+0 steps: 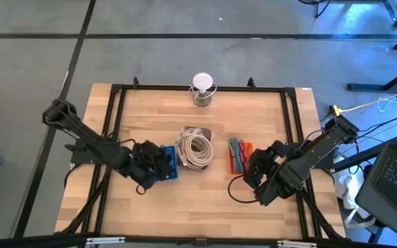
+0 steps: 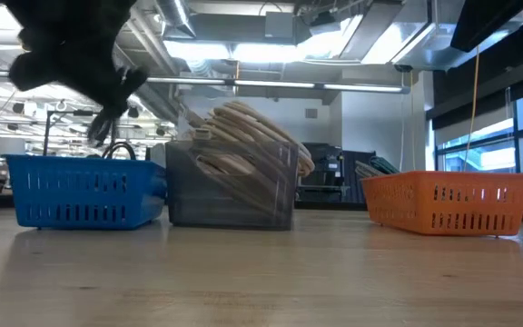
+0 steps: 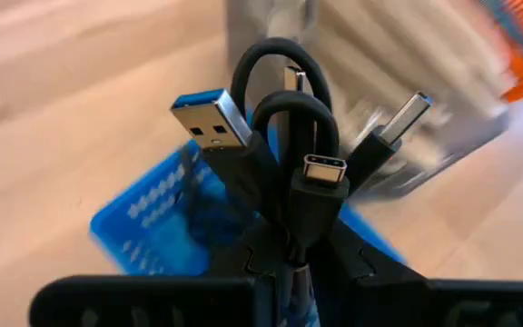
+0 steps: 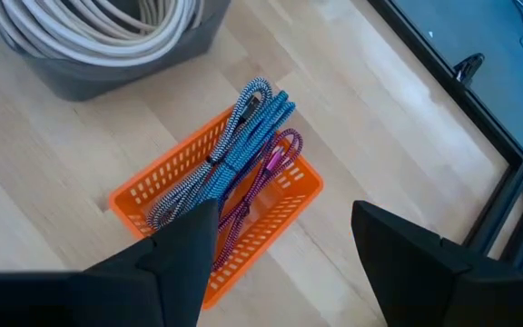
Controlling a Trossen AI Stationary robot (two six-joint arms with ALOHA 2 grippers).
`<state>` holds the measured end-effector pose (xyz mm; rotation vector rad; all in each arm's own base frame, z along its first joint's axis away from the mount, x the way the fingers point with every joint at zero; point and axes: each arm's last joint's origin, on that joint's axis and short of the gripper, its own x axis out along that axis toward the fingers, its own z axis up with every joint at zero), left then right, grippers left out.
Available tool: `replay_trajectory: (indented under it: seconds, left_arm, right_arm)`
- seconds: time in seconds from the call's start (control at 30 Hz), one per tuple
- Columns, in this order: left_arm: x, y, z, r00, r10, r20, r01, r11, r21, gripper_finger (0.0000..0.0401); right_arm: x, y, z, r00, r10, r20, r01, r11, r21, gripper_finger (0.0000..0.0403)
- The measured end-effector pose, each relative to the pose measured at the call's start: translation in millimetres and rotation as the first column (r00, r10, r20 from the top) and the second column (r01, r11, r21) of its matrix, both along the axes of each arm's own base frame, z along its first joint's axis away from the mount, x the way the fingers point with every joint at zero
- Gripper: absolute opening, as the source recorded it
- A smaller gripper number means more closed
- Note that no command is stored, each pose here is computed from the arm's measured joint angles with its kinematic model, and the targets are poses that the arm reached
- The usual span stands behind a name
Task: Pick & Place USB Port
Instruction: Put the black charger cable into the blue bin
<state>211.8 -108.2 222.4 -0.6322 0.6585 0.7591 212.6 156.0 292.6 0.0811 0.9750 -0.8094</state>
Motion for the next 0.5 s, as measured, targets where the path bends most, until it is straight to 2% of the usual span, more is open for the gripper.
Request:
replay_trajectory:
  seconds: [0.27, 0.5]
  left_arm:
    - [9.5, -0.1, -24.9, 0.993, 0.035, -0.111, -0.041, 0.998, -0.049, 0.0027]
    - [4.8, 11.9, -60.8, 0.995, 0.049, -0.085, -0.06, 0.989, -0.135, 0.0027]
  right_arm:
    - [0.0, -0.1, 0.1, 1.0, -0.001, 0.003, 0.001, 1.0, -0.002, 0.0257]
    - [-0.4, 0.4, -0.1, 1.0, -0.002, -0.002, 0.002, 1.0, 0.005, 0.0257]
